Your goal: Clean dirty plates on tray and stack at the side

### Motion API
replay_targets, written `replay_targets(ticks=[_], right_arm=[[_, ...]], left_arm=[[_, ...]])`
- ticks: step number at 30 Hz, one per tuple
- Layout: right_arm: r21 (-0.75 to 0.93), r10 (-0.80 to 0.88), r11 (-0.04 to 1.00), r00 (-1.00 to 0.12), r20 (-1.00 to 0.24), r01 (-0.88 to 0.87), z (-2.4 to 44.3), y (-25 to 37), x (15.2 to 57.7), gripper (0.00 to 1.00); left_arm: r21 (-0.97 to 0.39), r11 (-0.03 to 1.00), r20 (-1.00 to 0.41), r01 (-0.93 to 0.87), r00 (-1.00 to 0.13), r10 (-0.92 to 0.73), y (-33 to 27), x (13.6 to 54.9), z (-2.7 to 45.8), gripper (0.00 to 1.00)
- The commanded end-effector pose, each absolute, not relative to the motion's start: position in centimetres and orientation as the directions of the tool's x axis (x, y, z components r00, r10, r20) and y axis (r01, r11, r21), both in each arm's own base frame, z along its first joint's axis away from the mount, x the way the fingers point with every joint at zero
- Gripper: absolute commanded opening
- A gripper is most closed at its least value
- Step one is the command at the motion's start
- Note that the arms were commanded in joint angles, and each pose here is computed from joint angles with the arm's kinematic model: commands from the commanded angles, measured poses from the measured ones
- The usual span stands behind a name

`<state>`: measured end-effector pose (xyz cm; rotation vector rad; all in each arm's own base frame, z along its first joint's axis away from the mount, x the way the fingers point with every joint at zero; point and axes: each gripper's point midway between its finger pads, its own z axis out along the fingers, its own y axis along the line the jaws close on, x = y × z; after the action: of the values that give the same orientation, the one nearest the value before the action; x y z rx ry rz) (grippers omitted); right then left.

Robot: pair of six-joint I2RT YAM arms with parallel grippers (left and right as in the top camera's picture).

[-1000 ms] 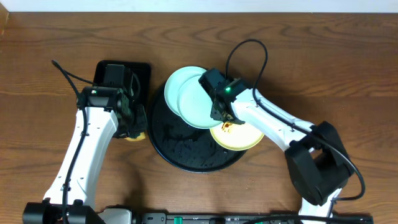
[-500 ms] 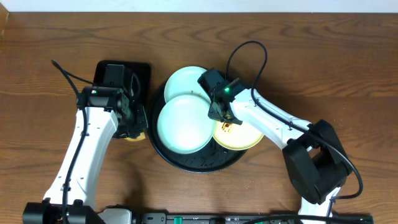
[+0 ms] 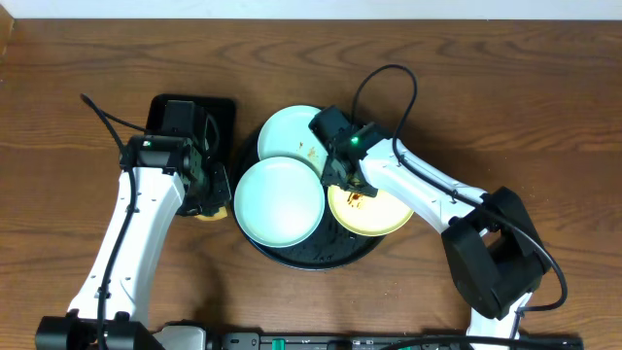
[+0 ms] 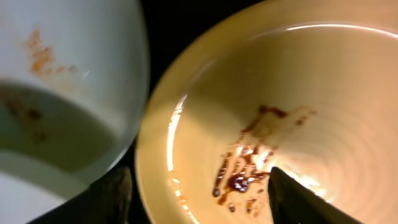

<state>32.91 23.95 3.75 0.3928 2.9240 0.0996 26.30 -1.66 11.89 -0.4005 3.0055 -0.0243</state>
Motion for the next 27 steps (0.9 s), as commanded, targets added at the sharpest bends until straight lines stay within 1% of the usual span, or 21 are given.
replay_targets(ticks=[1,8,11,14,17,20,24,27], right_arm=[[0.107,0.215,0.974,-0.966,-0.144,0.201,3.3,25.3,31.7,0.72],[0.123,0.159,0.982,-0.979,-0.127,0.143,3.5,27.3,30.1,0.71],[0.138,0.132,0.983,-0.985,-0.107,0.117,3.5,28.3,29.1,0.71],[0.14,0.11,0.986,-0.988,-0.106,0.095,3.5,29.0,28.4,0.71],[0.138,0.115,0.985,-0.987,-0.111,0.1,3.5,29.1,28.5,0.71],[0.13,0.136,0.984,-0.982,-0.131,0.119,3.7,28.4,29.4,0.71],[0.132,0.167,0.98,-0.977,-0.131,0.15,4.4,27.4,30.7,0.71],[0.154,0.161,0.978,-0.98,-0.119,0.142,4.7,27.6,30.9,0.7]], left_arm=[[-0.021,0.965,-0.12,-0.261,-0.958,-0.261,-1.3,26.6,12.2,0.31],[-0.019,0.965,-0.123,-0.26,-0.958,-0.261,-1.3,26.7,12.2,0.31],[0.013,0.964,-0.134,-0.265,-0.956,-0.261,-0.7,26.7,12.2,0.31],[0.025,0.963,-0.141,-0.267,-0.955,-0.261,-0.5,26.8,12.3,0.38],[0.023,0.964,-0.14,-0.267,-0.955,-0.261,-0.5,26.8,12.3,0.39],[0.023,0.964,-0.14,-0.267,-0.955,-0.261,-0.5,26.8,12.3,0.49],[0.023,0.963,-0.141,-0.267,-0.955,-0.261,-0.5,26.8,12.3,0.5],[0.022,0.964,-0.146,-0.267,-0.954,-0.261,-0.5,26.9,12.3,0.51]])
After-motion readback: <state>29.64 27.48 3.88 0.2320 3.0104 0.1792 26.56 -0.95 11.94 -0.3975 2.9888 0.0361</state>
